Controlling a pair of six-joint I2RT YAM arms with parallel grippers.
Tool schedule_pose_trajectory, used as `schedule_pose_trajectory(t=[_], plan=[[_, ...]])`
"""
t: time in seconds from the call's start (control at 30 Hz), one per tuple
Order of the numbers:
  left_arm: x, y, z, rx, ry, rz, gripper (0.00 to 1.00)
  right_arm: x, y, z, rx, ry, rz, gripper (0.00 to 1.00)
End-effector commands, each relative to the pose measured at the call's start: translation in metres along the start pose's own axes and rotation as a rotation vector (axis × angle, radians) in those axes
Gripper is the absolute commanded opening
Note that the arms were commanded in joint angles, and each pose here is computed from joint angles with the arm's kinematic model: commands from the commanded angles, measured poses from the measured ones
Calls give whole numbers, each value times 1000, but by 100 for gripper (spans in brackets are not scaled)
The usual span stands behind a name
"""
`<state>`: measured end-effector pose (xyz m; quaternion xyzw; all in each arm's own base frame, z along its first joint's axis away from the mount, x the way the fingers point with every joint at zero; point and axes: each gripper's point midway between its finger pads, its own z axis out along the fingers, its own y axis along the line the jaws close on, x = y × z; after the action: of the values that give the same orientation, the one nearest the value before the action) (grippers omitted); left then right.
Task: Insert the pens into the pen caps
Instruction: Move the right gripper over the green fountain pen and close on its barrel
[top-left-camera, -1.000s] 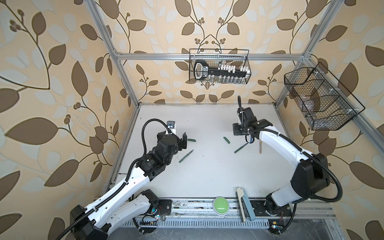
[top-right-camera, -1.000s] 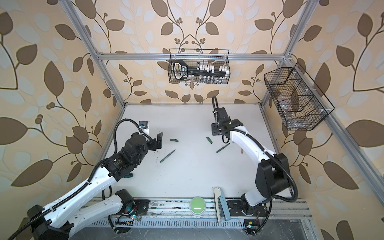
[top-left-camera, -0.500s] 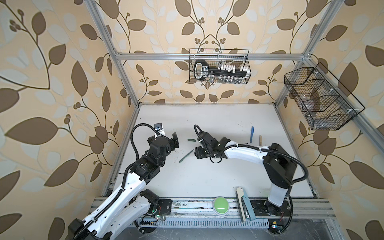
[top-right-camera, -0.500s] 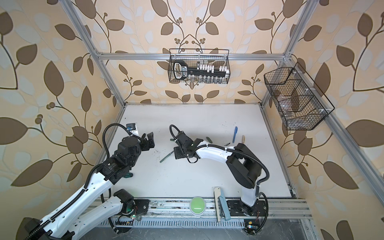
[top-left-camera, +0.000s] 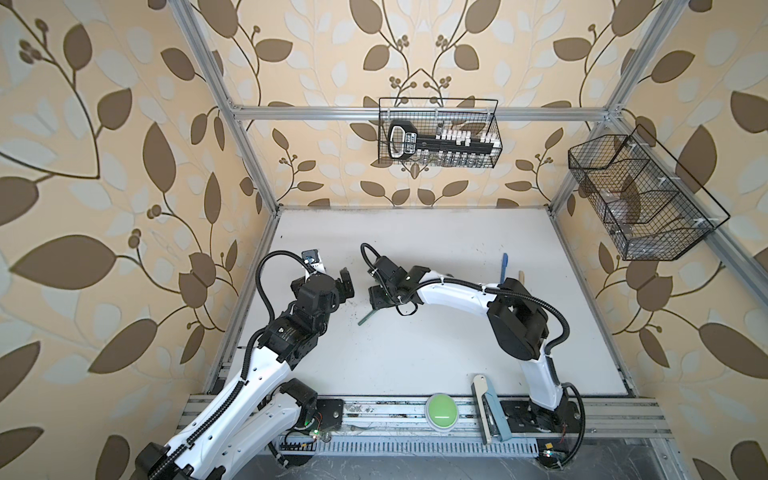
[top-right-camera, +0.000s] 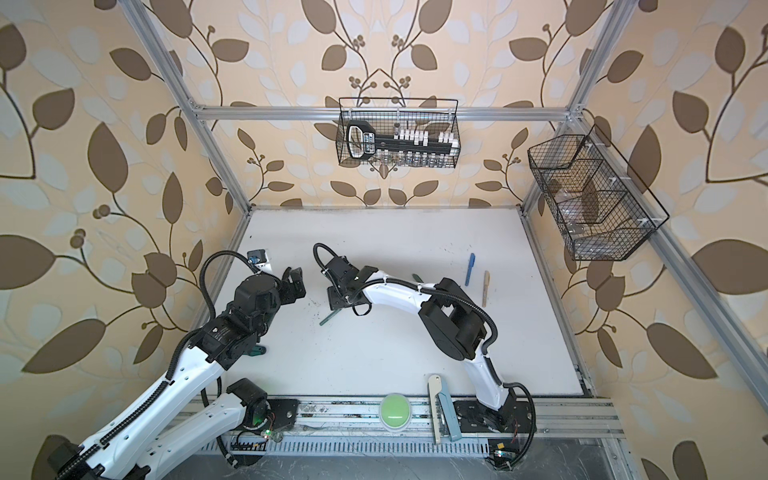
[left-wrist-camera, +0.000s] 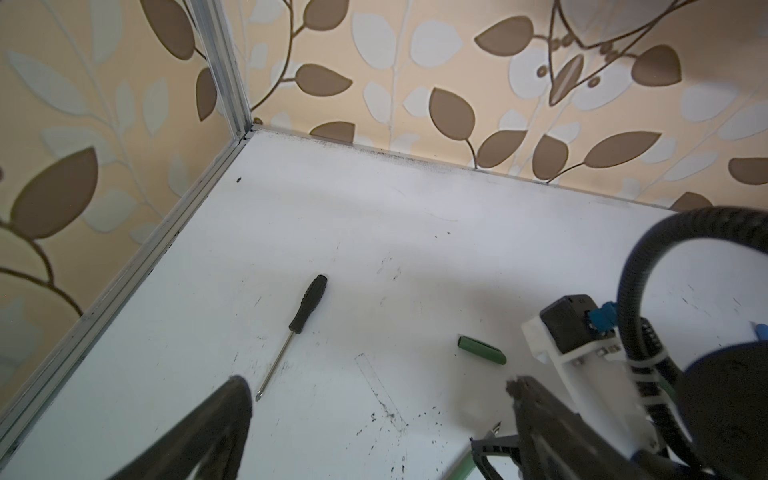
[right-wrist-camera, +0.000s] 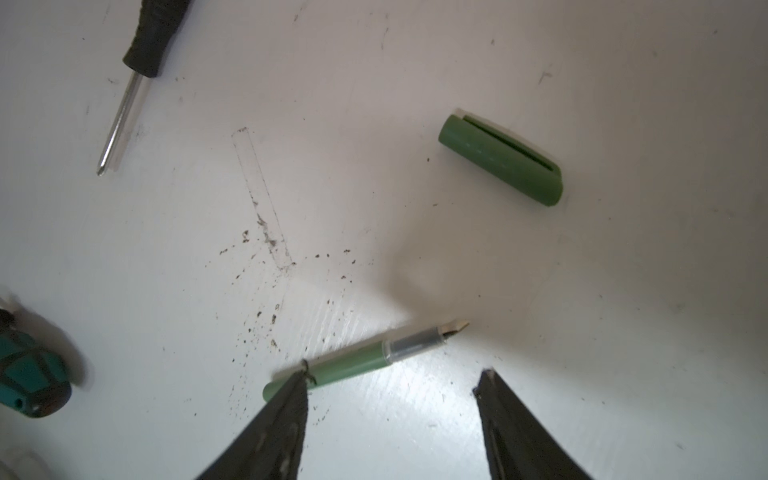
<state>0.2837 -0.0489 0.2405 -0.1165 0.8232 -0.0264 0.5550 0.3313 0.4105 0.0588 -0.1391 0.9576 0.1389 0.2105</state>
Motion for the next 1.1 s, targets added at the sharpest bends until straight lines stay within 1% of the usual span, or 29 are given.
schedule_pose_trajectory(t=[0.0, 0.17, 0.43, 0.6, 0.73, 0.9, 1.07], plan=[[-23, 14, -15, -49, -79, -67, 99, 19, -14, 10, 108, 78, -49, 66], [-31, 17, -23, -29, -96, -89, 99, 18, -13, 19, 130, 96, -60, 66], [-22, 9, -14, 12, -41, -92, 99, 16, -9, 31, 130, 103, -46, 66], [-19, 3, -10, 31, -15, -85, 99, 22, -15, 36, 194, 144, -86, 66], [-18, 2, -9, 36, -9, -83, 99, 28, -16, 34, 204, 158, -107, 63], [-16, -1, -5, 36, 10, -75, 99, 38, -24, 32, 220, 191, -124, 54], [-17, -4, -4, 45, 22, -77, 99, 38, -34, 27, 219, 185, -123, 50]])
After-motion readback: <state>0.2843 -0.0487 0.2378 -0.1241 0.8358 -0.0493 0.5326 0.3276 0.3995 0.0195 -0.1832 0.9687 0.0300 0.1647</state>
